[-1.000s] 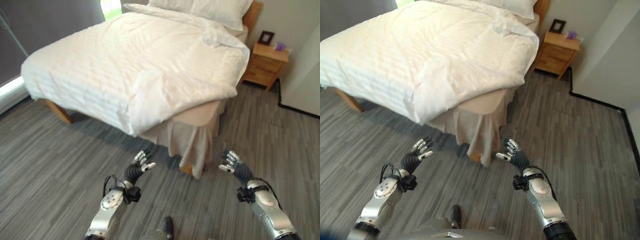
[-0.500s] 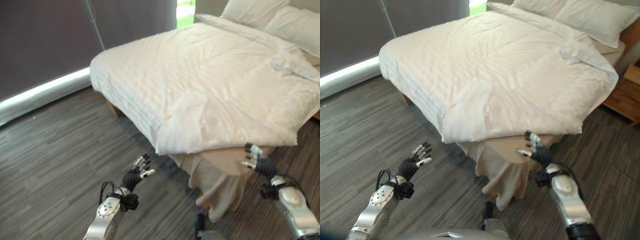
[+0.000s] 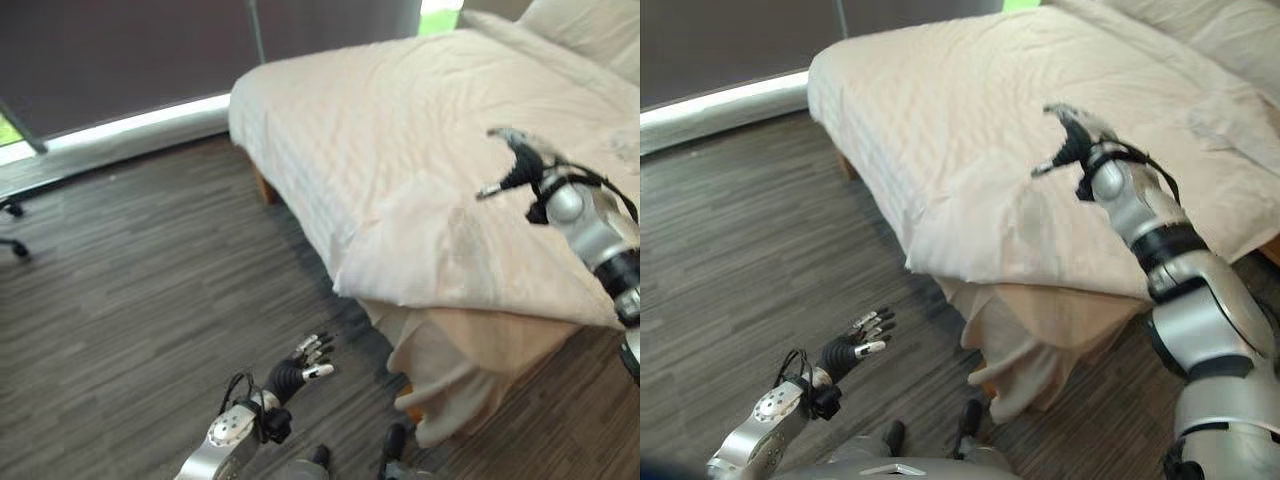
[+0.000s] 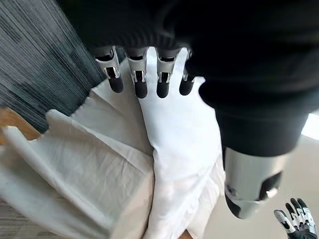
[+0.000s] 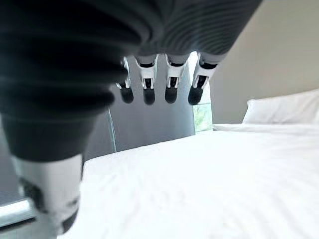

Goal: Making the bed.

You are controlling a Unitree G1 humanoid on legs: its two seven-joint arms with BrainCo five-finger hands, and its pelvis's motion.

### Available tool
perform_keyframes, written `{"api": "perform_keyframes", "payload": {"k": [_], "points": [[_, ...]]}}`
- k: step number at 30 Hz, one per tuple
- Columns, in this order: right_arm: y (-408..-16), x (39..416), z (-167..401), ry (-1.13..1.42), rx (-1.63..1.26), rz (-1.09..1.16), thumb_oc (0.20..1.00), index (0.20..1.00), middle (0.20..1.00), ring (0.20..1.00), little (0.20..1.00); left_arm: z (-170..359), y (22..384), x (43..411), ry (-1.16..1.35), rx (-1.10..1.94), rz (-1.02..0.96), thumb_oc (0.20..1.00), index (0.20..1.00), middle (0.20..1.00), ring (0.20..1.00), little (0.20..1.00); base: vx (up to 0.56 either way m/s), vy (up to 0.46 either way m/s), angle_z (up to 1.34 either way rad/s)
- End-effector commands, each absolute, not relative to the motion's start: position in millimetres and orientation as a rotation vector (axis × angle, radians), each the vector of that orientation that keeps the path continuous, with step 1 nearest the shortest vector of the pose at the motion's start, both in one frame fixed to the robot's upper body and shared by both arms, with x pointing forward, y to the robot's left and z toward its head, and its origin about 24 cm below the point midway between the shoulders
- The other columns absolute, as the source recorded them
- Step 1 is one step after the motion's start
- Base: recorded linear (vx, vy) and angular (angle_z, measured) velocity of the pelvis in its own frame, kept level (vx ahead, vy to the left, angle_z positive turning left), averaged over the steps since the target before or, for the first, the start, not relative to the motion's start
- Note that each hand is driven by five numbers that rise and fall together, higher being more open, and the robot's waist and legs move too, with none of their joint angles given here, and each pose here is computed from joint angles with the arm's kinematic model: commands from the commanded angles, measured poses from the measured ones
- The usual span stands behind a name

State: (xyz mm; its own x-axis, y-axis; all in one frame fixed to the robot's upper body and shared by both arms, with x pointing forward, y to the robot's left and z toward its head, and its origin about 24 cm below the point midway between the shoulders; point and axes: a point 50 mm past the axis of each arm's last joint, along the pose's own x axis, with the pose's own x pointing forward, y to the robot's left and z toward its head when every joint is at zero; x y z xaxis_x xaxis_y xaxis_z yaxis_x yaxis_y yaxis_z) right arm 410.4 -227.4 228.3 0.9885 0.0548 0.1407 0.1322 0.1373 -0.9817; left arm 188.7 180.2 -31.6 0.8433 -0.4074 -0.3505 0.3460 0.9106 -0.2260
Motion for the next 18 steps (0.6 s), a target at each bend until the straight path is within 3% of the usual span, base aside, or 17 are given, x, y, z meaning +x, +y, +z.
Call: {"api": "perform_keyframes", "payload": {"k": [1, 5, 12, 18], "points": [[-250.0, 411.2, 289.5, -0.17, -1.617, -0.294, 1.0, 1.0, 1.0, 1.0, 1.0, -1.2, 180.6, 210.0, 0.264, -0.186, -0.422, 1.0, 1.0, 1.0, 1.0, 1.0, -0.05, -0.016, 0.2], [-295.4, 393.7, 332.8, -0.049, -1.663, -0.523, 1.0, 1.0, 1.0, 1.0, 1.0, 1.2, 177.0, 210.9, 0.257, -0.283, -0.395, 1.0, 1.0, 1.0, 1.0, 1.0, -0.13, -0.043, 0.44], [-333.2, 369.1, 360.8, 0.081, -1.611, -0.716, 1.0, 1.0, 1.0, 1.0, 1.0, 2.5, 166.5, 212.0, 0.249, -0.301, -0.399, 1.0, 1.0, 1.0, 1.0, 1.0, -0.09, -0.008, 0.25], [-318.4, 386.4, 324.6, 0.084, -1.524, -0.588, 1.0, 1.0, 1.0, 1.0, 1.0, 7.3, 156.0, 228.0, 0.191, -0.336, -0.331, 1.0, 1.0, 1.0, 1.0, 1.0, -0.04, 0.026, -0.03]]}}
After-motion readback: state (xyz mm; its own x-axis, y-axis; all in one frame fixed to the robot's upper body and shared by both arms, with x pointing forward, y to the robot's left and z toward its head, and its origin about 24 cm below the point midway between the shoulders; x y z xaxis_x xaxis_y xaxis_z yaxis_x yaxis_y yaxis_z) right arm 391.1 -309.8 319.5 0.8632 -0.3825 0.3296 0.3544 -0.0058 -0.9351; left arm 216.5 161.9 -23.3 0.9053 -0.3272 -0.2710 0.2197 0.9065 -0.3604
